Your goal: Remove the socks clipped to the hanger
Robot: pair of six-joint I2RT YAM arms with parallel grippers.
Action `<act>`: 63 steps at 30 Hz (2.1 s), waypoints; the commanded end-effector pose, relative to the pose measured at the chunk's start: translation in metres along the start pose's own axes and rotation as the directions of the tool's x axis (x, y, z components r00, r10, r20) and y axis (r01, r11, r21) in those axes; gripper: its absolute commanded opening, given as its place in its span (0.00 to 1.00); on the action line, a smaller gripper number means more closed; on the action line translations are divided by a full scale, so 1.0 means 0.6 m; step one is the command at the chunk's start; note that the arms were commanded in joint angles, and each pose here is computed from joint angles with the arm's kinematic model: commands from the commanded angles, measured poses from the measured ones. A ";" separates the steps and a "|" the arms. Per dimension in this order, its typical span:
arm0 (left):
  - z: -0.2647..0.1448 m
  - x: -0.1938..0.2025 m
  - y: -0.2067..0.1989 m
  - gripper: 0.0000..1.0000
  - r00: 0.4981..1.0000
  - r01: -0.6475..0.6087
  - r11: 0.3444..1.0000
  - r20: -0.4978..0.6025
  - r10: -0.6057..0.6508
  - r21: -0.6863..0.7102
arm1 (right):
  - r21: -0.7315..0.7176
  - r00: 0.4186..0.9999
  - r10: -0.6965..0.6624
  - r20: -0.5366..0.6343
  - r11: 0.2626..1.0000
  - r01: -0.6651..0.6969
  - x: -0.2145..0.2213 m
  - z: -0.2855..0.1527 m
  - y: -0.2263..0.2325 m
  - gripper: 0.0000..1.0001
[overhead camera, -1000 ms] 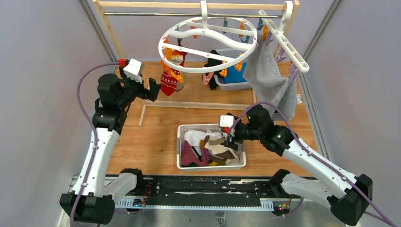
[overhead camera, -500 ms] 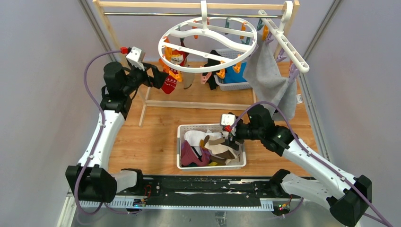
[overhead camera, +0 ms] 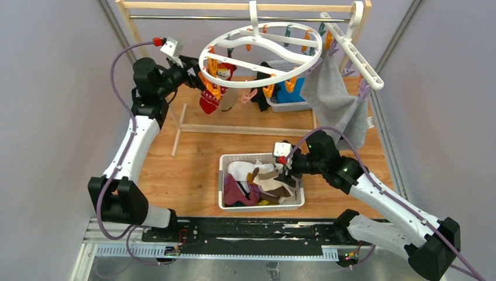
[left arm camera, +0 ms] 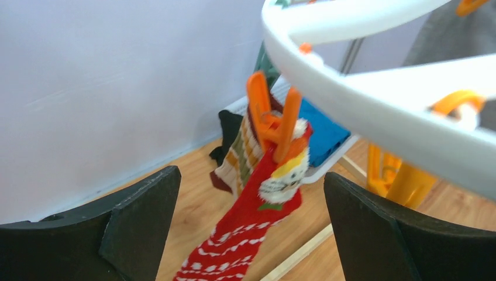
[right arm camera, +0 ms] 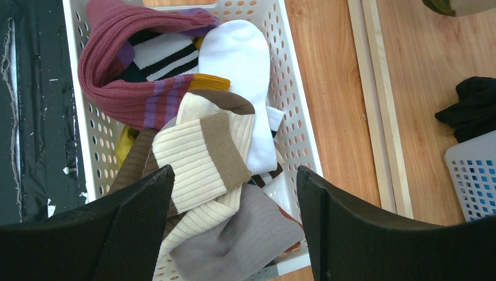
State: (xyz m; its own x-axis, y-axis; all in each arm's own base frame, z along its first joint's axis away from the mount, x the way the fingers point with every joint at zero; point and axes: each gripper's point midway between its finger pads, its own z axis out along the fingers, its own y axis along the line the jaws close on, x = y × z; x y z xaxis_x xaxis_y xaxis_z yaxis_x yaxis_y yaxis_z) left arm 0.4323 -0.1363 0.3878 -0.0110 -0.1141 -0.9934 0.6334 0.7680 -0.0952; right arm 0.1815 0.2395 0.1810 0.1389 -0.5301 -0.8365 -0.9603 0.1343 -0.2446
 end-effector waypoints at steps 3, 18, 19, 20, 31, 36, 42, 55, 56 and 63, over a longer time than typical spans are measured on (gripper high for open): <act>0.008 -0.062 -0.058 0.96 0.993 -0.066 0.993 0.101 0.055 0.100 | 0.023 1.000 -0.014 0.006 1.000 0.014 0.004 -0.003 -0.008 0.76; -0.046 -0.110 -0.141 0.96 0.979 -0.093 0.985 0.195 0.063 0.147 | 0.022 1.000 -0.010 -0.001 1.000 0.010 0.008 0.000 -0.009 0.76; -0.049 -0.113 -0.146 0.96 0.978 -0.096 0.984 0.201 0.065 0.151 | 0.021 1.000 -0.010 -0.002 1.000 0.010 0.009 0.000 -0.009 0.76; -0.053 -0.115 -0.152 0.96 0.976 -0.101 0.983 0.206 0.068 0.155 | 0.021 1.000 -0.009 -0.004 1.000 0.009 0.010 0.000 -0.009 0.76; -0.086 -0.106 -0.227 0.97 0.977 -0.105 0.956 0.209 0.047 0.274 | 0.001 0.999 0.020 0.029 1.000 -0.020 -0.007 0.004 -0.008 0.76; -0.104 -0.088 -0.251 0.96 0.983 -0.088 0.936 0.179 0.028 0.341 | -0.013 0.998 0.010 0.058 1.000 -0.010 -0.039 0.002 -0.017 0.76; -0.105 -0.062 -0.279 0.93 0.992 -0.025 0.913 0.125 -0.029 0.408 | -0.007 0.994 -0.027 0.102 1.000 0.028 -0.090 -0.004 -0.042 0.76; -0.107 -0.071 -0.322 0.91 0.986 0.105 0.874 0.066 -0.154 0.474 | -0.061 0.806 0.219 0.550 0.973 -0.223 -0.281 0.017 -0.118 0.77; -0.107 -0.071 -0.324 0.91 0.985 0.109 0.872 0.063 -0.158 0.477 | -0.068 0.794 0.226 0.565 0.971 -0.228 -0.290 0.019 -0.122 0.77; -0.109 -0.067 -0.335 0.91 0.982 0.142 0.859 0.041 -0.186 0.493 | -0.110 0.750 0.263 0.607 0.962 -0.248 -0.316 0.034 -0.140 0.76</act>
State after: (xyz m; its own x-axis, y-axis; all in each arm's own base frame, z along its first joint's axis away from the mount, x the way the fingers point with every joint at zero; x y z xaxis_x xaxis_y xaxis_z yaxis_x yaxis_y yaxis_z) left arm 0.2671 -0.2399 0.4313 -0.0970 -0.2632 -0.9598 0.9062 0.3755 -0.1945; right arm 0.2387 0.3396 0.3014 -0.0359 0.0020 -0.9994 -0.9794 0.1987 0.0356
